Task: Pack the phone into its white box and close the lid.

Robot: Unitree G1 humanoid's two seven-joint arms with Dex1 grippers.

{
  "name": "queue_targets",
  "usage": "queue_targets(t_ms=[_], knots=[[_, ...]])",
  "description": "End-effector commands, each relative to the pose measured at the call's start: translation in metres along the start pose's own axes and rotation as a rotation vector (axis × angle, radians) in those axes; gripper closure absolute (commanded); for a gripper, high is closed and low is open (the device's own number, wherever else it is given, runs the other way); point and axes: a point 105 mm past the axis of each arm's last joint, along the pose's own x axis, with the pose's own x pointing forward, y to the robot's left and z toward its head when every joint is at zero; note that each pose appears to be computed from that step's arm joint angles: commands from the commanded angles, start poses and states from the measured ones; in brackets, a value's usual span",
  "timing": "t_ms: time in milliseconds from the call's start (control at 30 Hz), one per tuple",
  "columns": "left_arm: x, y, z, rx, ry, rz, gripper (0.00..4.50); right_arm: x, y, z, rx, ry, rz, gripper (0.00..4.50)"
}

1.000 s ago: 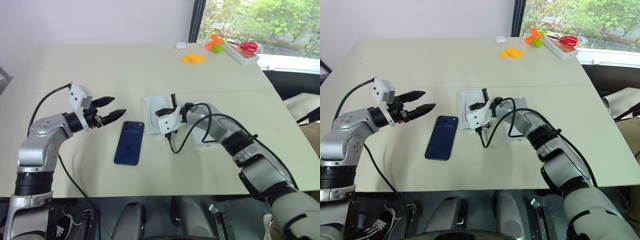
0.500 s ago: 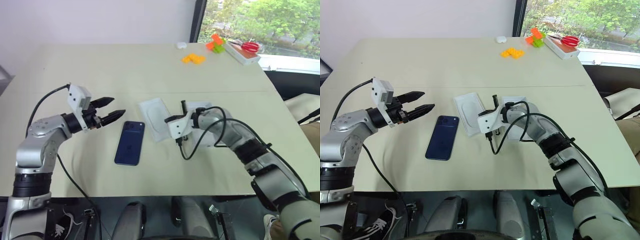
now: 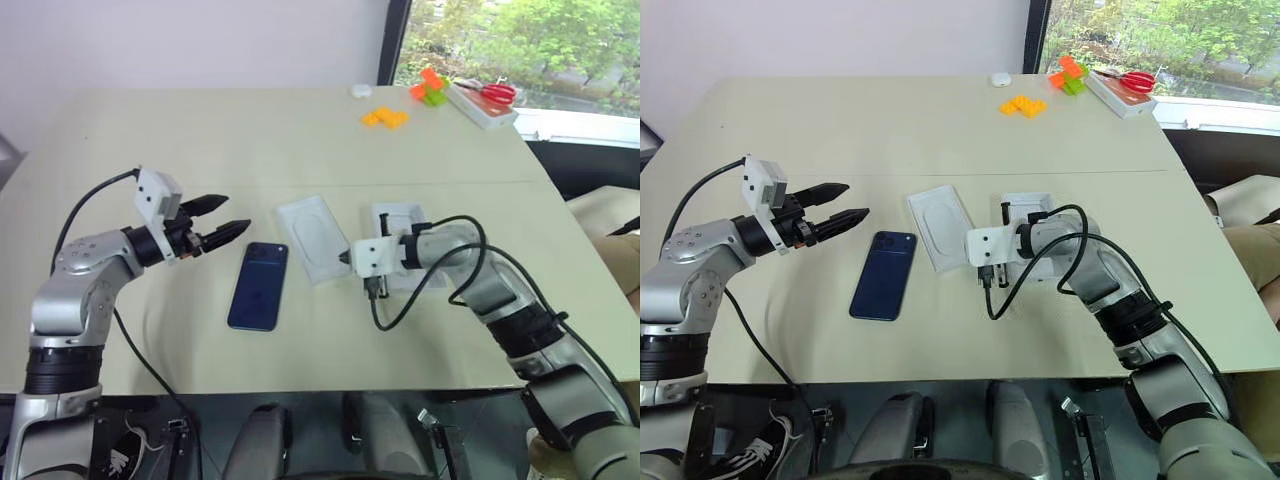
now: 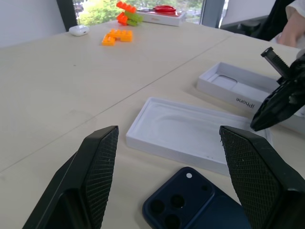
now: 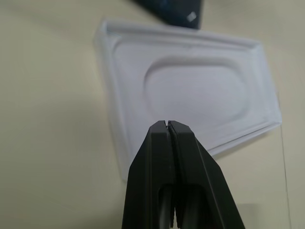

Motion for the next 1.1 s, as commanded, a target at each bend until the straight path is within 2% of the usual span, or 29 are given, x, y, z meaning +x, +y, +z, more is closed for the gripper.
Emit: queue_targets(t_ms=[33, 100, 167, 267, 433, 467, 533, 633, 733, 767, 833, 933, 1033, 1100], knots=[[-0.007, 0.001, 0.010, 0.027, -0.018, 0.010, 0.91, -0.010, -0.025, 0.019, 0.127, -0.156, -0.144, 4.42], [-0.009, 0.004, 0.007, 0.009, -0.002, 0.023, 0.91, -0.014, -0.025, 0.018, 0.198, -0.188, -0.146, 4.42], [-0.012, 0.007, 0.002, -0.033, 0.020, 0.037, 0.91, -0.020, -0.033, 0.030, 0.296, -0.282, -0.165, 4.42], [-0.017, 0.008, -0.004, -0.109, 0.053, 0.061, 0.91, -0.025, -0.037, 0.043, 0.262, -0.328, -0.169, 3.10], [-0.029, 0.012, -0.013, -0.223, 0.108, 0.104, 0.91, -0.017, -0.029, 0.055, 0.108, -0.323, -0.173, 0.55], [-0.031, 0.012, -0.015, -0.268, 0.121, 0.103, 0.91, -0.015, -0.025, 0.056, 0.102, -0.326, -0.156, 0.55], [-0.038, 0.010, -0.015, -0.318, 0.139, 0.100, 0.91, -0.011, -0.019, 0.057, 0.071, -0.324, -0.140, 0.85], [-0.046, 0.009, -0.011, -0.381, 0.141, 0.102, 0.91, -0.008, -0.013, 0.060, -0.035, -0.313, -0.133, 2.27], [-0.055, 0.007, -0.004, -0.465, 0.137, 0.090, 0.91, -0.003, 0.002, 0.066, -0.204, -0.310, -0.099, 3.94], [-0.057, 0.007, -0.002, -0.470, 0.132, 0.091, 0.67, -0.001, 0.009, 0.066, -0.254, -0.308, -0.080, 4.42], [-0.063, 0.002, -0.002, -0.541, 0.152, 0.055, 0.03, 0.005, 0.019, 0.064, -0.371, -0.284, -0.063, 4.50], [-0.068, -0.006, -0.010, -0.626, 0.206, 0.040, 0.03, 0.009, 0.027, 0.064, -0.455, -0.287, -0.048, 4.50], [-0.076, -0.019, -0.038, -0.660, 0.394, 0.064, 0.03, 0.014, 0.036, 0.060, -0.550, -0.275, -0.023, 4.50], [-0.078, -0.024, -0.047, -0.664, 0.454, 0.067, 0.03, 0.016, 0.037, 0.058, -0.552, -0.272, -0.026, 4.50]])
